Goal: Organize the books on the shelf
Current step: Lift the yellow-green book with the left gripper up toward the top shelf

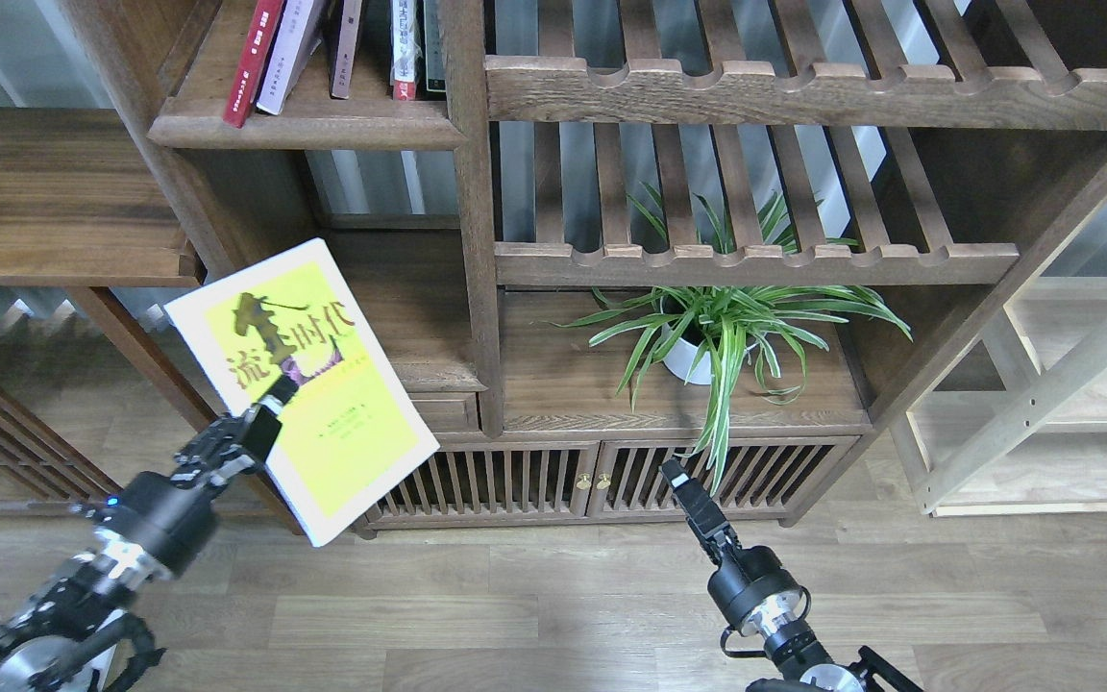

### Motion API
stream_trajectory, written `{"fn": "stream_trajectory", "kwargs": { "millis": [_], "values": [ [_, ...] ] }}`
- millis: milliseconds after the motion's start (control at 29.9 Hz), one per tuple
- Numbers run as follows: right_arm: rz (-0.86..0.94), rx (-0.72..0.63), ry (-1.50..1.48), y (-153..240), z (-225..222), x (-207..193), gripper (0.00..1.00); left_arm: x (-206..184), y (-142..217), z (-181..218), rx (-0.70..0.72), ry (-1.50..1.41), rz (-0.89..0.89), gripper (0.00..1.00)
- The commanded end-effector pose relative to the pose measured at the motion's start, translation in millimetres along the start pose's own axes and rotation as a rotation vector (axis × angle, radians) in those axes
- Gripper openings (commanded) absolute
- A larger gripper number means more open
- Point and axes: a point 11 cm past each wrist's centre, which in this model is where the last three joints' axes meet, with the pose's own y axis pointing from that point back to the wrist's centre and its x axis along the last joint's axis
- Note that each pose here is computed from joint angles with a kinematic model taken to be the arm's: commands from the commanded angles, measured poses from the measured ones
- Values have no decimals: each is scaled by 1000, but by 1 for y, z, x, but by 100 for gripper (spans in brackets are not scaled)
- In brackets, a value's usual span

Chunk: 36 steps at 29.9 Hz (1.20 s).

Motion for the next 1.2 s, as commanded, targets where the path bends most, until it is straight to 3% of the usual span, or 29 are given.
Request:
{"fn": "stream_trajectory", "kwargs": {
  "millis": [0,535,1170],
  "values": [
    [2,-1,1,0,0,1,95,-2,6,17,-45,-26,4,0],
    [17,-8,-2,5,4,5,99,-32,12,67,-120,-137,-66,0],
    [17,-14,3,5,5,6,99,-22,36,134,-254,-194,-13,0]
  ]
}}
